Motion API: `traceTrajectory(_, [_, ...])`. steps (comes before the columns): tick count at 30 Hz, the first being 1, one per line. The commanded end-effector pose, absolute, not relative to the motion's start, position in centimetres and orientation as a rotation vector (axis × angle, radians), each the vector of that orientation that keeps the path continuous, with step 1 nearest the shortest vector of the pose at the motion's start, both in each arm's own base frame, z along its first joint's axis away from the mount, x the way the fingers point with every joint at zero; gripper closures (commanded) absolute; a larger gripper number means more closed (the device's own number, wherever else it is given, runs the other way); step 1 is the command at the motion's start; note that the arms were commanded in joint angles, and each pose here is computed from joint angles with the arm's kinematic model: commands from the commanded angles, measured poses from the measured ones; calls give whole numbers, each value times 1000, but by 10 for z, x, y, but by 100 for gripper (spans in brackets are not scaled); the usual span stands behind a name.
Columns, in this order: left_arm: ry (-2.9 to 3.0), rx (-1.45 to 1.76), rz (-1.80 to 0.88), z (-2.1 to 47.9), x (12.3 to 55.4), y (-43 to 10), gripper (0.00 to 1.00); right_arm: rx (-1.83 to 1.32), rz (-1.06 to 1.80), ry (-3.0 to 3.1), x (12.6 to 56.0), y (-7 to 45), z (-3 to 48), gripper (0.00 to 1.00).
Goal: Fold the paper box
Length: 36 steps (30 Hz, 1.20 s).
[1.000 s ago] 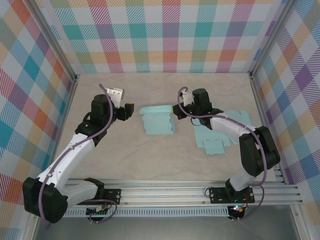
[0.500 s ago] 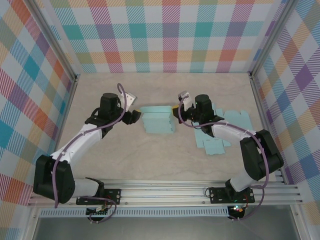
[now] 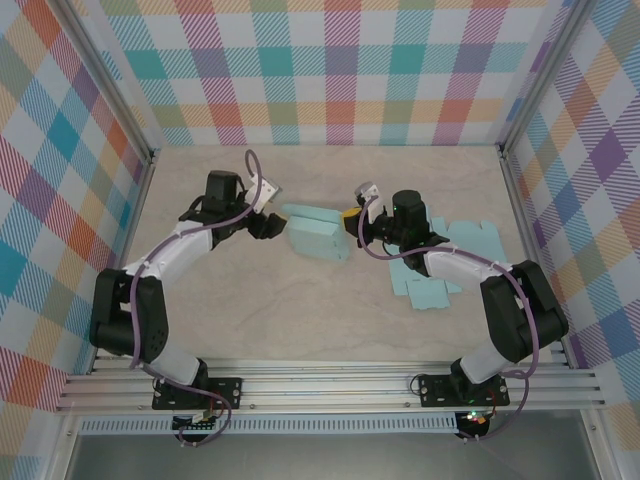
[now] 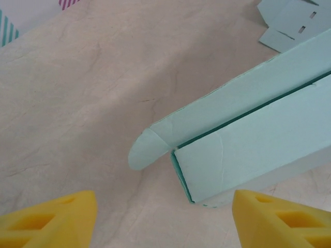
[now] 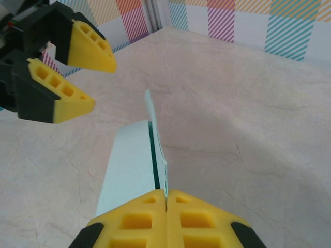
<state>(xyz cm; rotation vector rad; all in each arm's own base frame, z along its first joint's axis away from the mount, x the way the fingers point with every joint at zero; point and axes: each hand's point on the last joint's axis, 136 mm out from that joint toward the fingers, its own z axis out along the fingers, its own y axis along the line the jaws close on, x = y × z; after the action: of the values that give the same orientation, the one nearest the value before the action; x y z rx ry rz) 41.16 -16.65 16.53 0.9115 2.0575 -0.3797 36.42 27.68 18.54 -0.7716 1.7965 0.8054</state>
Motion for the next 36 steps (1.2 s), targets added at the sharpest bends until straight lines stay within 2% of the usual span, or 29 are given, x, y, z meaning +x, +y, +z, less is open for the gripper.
traceTrajectory(1, [2073, 937, -395, 162, 420, -162, 31, -830, 822, 1715, 362, 286, 199, 100])
traceTrajectory(9, [2025, 966, -527, 172, 434, -159, 32, -858, 829, 1714, 362, 289, 196, 100])
traceTrajectory(14, [2050, 1085, -727, 165, 417, -169, 32, -872, 829, 1714, 362, 290, 195, 100])
traceTrajectory(17, [2063, 1098, -752, 158, 417, -171, 36, -873, 833, 1713, 363, 291, 195, 100])
traceTrajectory(25, [2113, 1095, -738, 147, 428, -168, 37, -882, 840, 1712, 363, 292, 195, 100])
traceTrajectory(28, [2112, 1107, -776, 146, 425, -171, 46, -880, 841, 1713, 363, 292, 194, 100])
traceTrajectory(32, [2125, 1118, -771, 142, 423, -172, 47, -884, 842, 1715, 364, 293, 192, 100])
traceTrajectory(36, [2131, 1129, -780, 142, 423, -176, 72, -884, 841, 1715, 364, 293, 192, 100])
